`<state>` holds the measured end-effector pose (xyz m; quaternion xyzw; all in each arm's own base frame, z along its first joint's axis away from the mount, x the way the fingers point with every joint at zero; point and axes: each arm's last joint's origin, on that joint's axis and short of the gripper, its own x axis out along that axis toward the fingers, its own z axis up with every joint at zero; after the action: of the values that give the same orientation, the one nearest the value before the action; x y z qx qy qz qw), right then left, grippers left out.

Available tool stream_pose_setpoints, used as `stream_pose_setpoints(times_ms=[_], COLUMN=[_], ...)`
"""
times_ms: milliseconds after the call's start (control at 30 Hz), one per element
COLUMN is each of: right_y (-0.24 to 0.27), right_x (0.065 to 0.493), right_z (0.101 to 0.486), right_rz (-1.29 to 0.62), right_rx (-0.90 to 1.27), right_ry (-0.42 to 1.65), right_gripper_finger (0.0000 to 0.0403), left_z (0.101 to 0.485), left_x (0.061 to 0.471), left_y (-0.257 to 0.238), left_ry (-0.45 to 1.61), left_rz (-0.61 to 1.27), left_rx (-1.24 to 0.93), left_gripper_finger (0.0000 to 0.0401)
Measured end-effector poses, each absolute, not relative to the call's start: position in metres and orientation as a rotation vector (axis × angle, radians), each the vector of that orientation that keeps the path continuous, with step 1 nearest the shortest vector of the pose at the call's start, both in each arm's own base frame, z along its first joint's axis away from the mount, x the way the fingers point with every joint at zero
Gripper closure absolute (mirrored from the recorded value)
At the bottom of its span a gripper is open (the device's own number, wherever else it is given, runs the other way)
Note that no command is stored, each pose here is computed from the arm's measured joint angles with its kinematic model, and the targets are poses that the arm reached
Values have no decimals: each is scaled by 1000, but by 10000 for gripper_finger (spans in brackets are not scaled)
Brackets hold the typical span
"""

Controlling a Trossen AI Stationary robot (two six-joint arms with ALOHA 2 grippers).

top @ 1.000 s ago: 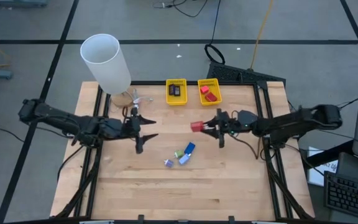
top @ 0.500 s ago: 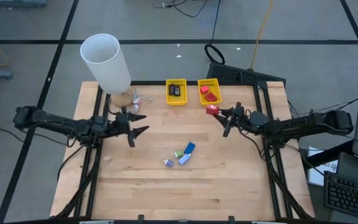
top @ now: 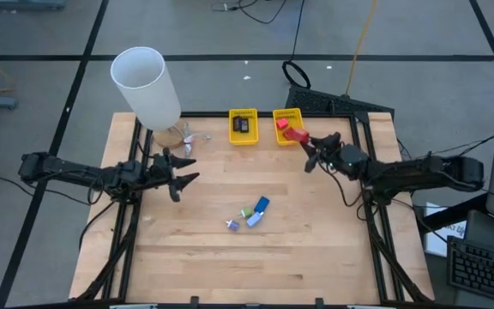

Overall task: Pick & Place Office items
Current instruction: Put the red charger adapter into the right yellow bin

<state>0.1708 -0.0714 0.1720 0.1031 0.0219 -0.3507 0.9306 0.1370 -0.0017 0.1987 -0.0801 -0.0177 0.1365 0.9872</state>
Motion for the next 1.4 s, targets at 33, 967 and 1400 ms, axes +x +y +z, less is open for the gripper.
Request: stream_pose_setpoints(times_ms=[33, 967, 1400], right_y=[-75, -159, -165], right_x=[172, 210, 209], right_z=[173, 145, 144], right_rz=[-734, -975, -996], right_rx=[209, 131, 134], right_ry=[48, 339, 328], right_gripper_finger=[287, 287, 245], left_z=[199, 198, 198], left_x=[137, 137, 137], left_y=[-2, -2, -2], left_ry=[-34, -20, -20], left_rz=[276, 278, 277], left_rx=[-150, -66, -66], left_gripper_finger=[158, 158, 158])
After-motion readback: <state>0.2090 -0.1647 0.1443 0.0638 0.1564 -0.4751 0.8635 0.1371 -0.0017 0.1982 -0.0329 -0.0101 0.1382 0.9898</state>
